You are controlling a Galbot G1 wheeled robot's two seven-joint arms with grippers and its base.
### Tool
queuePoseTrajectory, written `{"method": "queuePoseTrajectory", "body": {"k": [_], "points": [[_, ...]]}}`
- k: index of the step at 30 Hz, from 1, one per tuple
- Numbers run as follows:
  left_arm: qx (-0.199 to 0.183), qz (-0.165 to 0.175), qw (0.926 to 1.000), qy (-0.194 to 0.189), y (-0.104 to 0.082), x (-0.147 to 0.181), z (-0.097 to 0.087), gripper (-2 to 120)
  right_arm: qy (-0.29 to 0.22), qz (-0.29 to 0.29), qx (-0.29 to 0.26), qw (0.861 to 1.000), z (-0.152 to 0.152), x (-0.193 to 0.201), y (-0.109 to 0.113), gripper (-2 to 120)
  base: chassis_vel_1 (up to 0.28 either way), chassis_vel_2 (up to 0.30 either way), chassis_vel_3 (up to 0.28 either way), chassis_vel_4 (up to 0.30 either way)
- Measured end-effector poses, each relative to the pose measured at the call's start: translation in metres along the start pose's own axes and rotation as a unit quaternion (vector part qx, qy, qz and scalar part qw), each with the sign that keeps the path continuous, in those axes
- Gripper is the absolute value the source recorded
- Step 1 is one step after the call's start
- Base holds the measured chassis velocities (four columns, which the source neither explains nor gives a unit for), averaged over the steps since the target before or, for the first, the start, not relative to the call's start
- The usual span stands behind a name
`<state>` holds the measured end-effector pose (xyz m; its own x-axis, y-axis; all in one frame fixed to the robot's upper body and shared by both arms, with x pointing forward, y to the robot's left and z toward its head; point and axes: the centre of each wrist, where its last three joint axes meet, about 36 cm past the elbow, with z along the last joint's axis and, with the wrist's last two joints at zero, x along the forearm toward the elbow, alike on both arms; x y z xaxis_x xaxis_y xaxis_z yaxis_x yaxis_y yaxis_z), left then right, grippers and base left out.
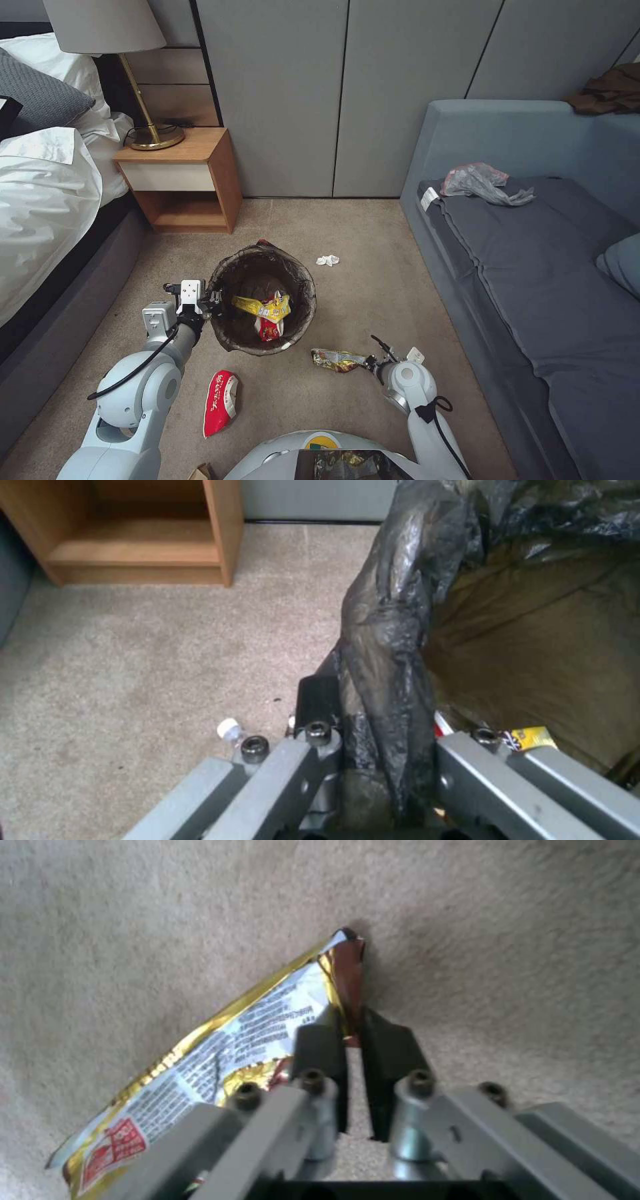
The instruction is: Pick up the trash bin, then pick up the garbage from the floor and place it into the trash bin.
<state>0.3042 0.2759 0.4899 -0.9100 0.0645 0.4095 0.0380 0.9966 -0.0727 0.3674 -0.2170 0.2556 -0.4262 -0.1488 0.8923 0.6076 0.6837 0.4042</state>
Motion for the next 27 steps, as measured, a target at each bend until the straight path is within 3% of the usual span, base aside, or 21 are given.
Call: {"method": "queuePoseTrajectory", "body": {"k": [17, 22, 27], "points": [[0.000, 0.000, 1.0000, 0.000, 0.000, -0.001, 0.001, 0, -0.016, -0.010, 0.006, 1.000, -0.007, 0.006, 0.004, 0, 0.000, 0.000, 0.000, 0.000], [0.000, -0.001, 1.0000, 0.000, 0.001, 0.000, 0.000, 0, -0.045, -0.025, 0.016, 0.999, -0.018, 0.031, 0.009, 0, 0.000, 0.000, 0.000, 0.000], [0.000, -0.002, 1.0000, 0.000, 0.001, 0.000, 0.000, 0, -0.090, -0.053, 0.044, 0.994, -0.033, 0.081, 0.022, 0, 0.000, 0.000, 0.000, 0.000]]}}
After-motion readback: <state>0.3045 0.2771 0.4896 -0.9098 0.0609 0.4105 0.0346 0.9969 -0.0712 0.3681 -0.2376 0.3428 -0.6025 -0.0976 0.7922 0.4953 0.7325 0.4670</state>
